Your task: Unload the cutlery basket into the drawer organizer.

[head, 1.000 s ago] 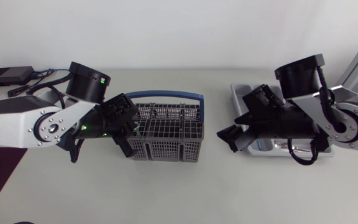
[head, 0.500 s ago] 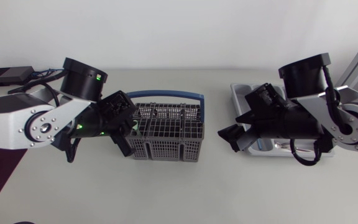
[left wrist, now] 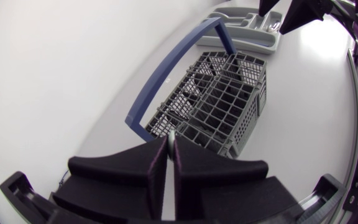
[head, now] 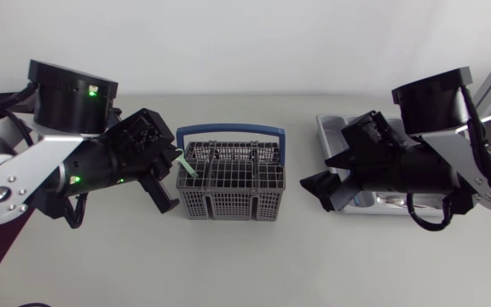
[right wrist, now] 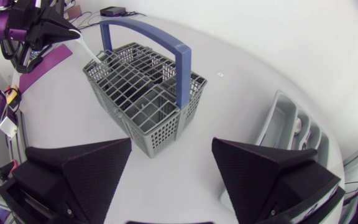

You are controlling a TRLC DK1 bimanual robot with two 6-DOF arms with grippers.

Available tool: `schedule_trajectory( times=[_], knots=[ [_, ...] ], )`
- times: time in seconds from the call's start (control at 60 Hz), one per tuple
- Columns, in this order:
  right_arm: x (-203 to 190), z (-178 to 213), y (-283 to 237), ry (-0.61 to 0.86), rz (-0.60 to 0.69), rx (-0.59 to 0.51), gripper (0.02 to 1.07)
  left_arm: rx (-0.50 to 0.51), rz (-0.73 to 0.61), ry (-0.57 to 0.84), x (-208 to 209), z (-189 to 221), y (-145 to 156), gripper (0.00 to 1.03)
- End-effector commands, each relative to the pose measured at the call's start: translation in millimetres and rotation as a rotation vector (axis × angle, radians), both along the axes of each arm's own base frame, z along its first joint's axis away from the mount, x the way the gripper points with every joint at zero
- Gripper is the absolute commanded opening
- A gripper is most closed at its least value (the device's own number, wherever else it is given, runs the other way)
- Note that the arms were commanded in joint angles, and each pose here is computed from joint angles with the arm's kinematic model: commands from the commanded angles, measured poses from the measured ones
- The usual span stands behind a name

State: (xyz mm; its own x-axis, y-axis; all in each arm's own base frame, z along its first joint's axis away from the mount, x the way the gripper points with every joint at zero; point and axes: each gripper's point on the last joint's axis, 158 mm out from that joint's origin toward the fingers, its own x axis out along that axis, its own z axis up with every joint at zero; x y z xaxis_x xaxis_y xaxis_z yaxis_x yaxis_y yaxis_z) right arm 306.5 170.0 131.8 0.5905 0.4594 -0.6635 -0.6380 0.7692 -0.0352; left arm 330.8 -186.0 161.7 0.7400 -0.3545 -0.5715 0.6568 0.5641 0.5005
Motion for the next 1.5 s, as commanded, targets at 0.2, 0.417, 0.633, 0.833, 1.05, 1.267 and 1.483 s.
schedule_trajectory(
  times=[0.2,0.417,0.633,0.833,1.05,1.267,1.483],
  knots=[
    [-20,-3,4,-0.034,0.020,-0.056,0.95,0.024,-0.037,-0.103,-21,15,1,0.03],
    [-31,11,9,-0.107,0.037,-0.073,0.95,0.024,-0.033,-0.173,-28,30,7,0.03],
    [-46,30,20,-0.195,0.083,-0.074,0.95,-0.028,-0.016,-0.248,-35,61,9,0.04],
    [-62,54,37,-0.305,0.136,-0.063,0.95,-0.194,-0.004,-0.216,-44,96,-5,0.04],
    [-73,77,55,-0.435,0.198,-0.058,0.95,-0.392,-0.032,-0.030,-43,113,-42,0.05],
    [-71,86,66,-0.557,0.217,-0.099,0.94,-0.491,-0.091,0.147,-37,105,-80,0.05],
    [-56,81,76,-0.638,0.215,-0.151,0.92,-0.550,-0.146,0.284,-27,94,-102,0.06]
  ],
)
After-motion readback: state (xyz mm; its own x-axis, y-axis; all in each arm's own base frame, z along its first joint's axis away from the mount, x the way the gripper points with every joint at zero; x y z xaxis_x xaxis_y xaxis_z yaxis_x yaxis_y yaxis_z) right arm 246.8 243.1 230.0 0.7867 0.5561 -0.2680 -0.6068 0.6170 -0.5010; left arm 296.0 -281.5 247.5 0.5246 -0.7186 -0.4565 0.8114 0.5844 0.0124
